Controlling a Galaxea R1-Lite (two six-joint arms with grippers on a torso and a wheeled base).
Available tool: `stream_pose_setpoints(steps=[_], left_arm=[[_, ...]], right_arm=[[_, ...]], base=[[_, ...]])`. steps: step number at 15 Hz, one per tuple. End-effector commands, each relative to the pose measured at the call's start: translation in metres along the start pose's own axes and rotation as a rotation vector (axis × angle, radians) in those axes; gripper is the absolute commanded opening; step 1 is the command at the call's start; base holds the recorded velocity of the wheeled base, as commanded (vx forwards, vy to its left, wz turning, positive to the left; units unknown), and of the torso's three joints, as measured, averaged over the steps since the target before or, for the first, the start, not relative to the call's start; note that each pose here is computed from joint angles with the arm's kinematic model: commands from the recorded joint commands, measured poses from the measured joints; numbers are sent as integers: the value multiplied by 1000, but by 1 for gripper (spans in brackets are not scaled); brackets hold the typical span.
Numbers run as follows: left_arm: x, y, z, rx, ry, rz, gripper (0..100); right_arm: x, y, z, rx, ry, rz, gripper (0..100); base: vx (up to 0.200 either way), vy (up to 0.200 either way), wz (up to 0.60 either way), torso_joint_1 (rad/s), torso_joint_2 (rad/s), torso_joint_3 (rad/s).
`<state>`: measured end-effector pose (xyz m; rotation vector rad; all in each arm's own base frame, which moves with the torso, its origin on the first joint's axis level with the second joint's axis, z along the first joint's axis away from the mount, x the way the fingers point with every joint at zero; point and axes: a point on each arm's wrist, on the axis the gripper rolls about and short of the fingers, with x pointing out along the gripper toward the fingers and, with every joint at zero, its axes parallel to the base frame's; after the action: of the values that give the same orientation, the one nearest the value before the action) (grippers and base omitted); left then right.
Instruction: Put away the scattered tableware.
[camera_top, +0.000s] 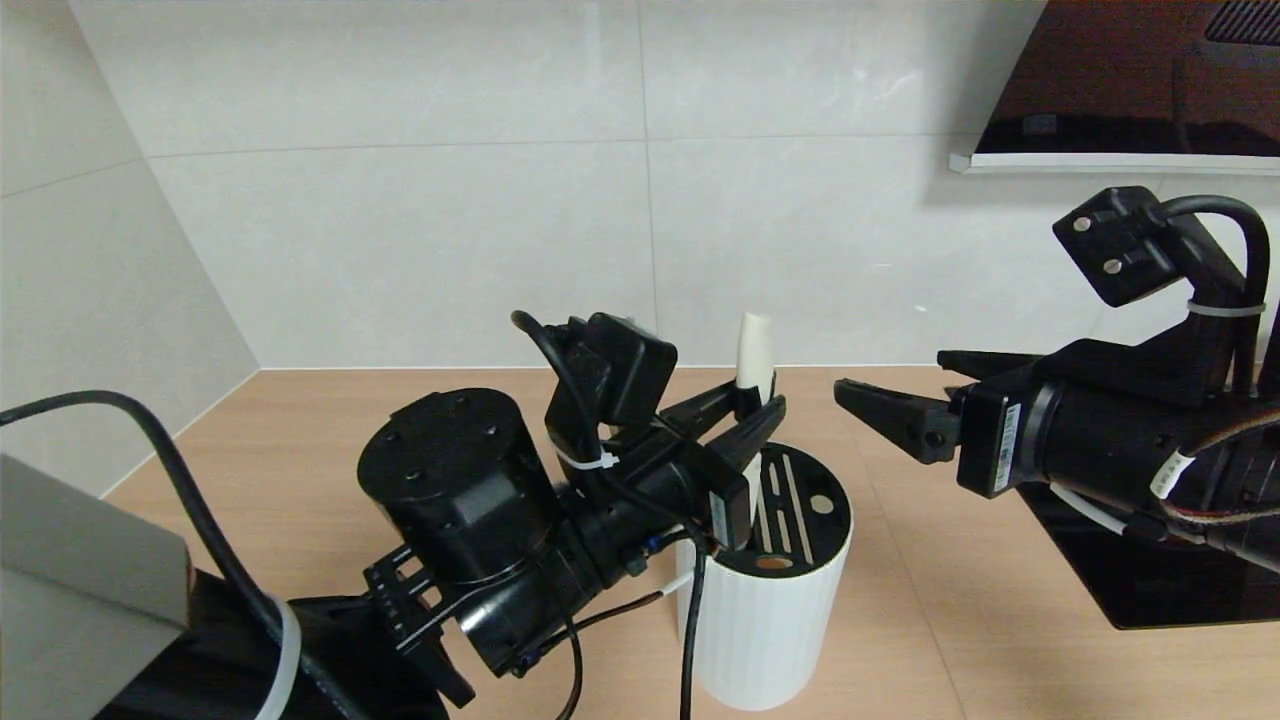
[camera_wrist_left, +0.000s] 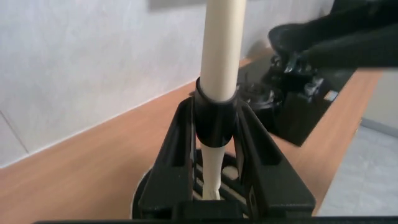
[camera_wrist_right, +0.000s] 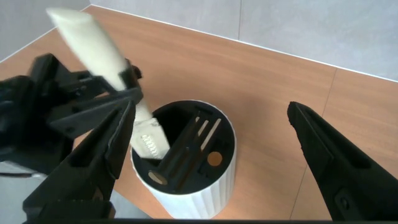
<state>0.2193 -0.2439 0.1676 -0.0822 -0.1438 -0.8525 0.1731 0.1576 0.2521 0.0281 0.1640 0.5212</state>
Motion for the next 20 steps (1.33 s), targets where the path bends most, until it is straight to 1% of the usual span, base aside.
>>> stream_pose_setpoints(steps=[1,2,5,6,8,10,11,12,13,14,15,17,20], left_arm=[[-4,-3,0,-3,16,-9,0],[-5,-4,-3,-3,33,-10,0],[-4,-3,-5,-3,44,-10,0],[-4,-3,-6,-3,45,-8,100],[-3,-3,-3,-12,36,-7,100],[-3,-3,3,-30,14,-6,100],[-4,-2,4,-30,11,1,100],[-5,-1,7,-29,6,25,100],[-5,-1,7,-29,6,25,100],[-13,1,17,-24,32,141,100],[-17,1,20,-21,54,166,100],[-34,1,37,-22,110,172,100],[-41,1,54,-26,58,171,100]], right_arm=[[1,0,-1,-1,3,0,100],[0,0,0,-1,2,0,100],[0,0,0,0,0,1,100],[0,0,0,-1,2,0,100],[1,0,-1,-1,3,0,100],[1,0,-1,-1,3,0,100],[1,0,-1,-1,3,0,100],[1,0,-1,-1,3,0,100],[1,0,-1,-1,3,0,100],[0,0,0,-1,2,0,100],[0,0,0,-1,1,-1,100],[0,0,0,-1,2,0,100],[-1,-1,2,2,-8,-3,100]], base=[[0,0,0,0,0,0],[0,0,0,0,0,0],[0,0,0,0,0,0],[0,0,0,0,0,0],[0,0,0,0,0,0],[0,0,0,0,0,0],[0,0,0,0,0,0],[0,0,0,0,0,0],[0,0,0,0,0,0],[0,0,0,0,0,0],[0,0,0,0,0,0],[0,0,0,0,0,0],[0,0,0,0,0,0]])
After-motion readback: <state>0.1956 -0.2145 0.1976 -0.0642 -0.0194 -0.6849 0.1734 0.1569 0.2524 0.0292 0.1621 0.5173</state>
